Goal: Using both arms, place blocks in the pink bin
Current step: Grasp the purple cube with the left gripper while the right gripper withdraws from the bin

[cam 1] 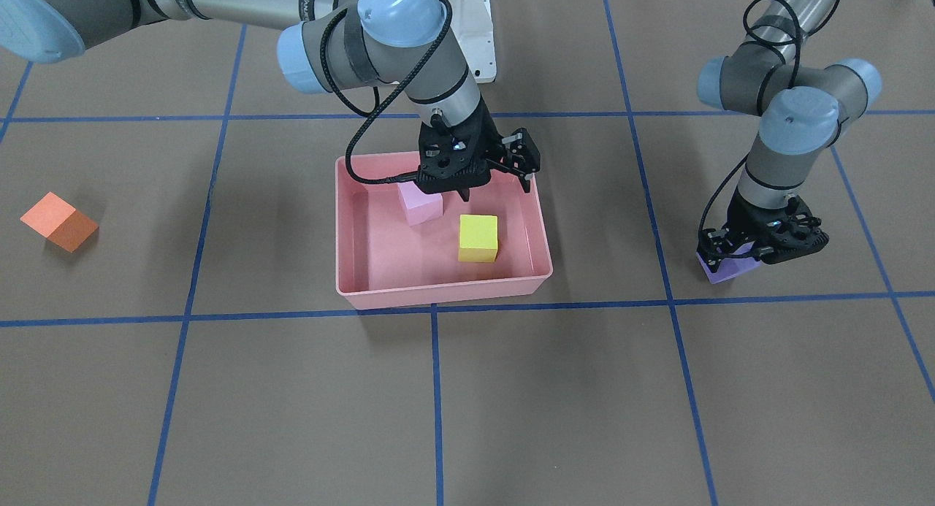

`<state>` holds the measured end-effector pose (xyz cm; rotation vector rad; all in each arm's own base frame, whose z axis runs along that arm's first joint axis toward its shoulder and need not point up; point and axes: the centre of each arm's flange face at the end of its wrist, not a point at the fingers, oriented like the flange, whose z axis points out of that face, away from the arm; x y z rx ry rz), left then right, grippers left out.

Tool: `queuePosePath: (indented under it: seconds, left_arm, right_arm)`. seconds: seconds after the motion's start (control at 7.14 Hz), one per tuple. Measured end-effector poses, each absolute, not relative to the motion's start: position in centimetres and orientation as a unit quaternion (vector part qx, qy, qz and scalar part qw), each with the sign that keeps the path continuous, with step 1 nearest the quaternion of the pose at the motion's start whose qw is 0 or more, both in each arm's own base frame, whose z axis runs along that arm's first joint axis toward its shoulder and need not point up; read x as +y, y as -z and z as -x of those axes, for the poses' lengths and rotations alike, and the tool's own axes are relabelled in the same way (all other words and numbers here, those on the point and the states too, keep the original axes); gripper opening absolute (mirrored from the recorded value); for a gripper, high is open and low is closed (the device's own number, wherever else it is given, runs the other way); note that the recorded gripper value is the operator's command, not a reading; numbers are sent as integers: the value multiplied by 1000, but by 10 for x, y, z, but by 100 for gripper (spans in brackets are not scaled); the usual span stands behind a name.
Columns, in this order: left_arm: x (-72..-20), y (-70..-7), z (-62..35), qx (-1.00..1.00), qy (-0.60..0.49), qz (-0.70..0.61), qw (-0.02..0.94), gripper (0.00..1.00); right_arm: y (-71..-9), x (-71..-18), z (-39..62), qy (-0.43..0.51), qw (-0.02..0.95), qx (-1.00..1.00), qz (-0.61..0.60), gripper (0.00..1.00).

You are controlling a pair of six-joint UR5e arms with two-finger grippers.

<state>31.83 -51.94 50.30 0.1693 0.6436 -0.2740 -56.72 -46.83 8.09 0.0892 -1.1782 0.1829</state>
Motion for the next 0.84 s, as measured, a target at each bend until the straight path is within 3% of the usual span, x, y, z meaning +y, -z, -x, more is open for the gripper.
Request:
queuePosePath:
  seconds: [0.84]
  left_arm:
    - [-522,-449,-293,304,153,-75,937,0]
  right_arm:
    - [-69,-508,497,-100,812,-574,-42,100]
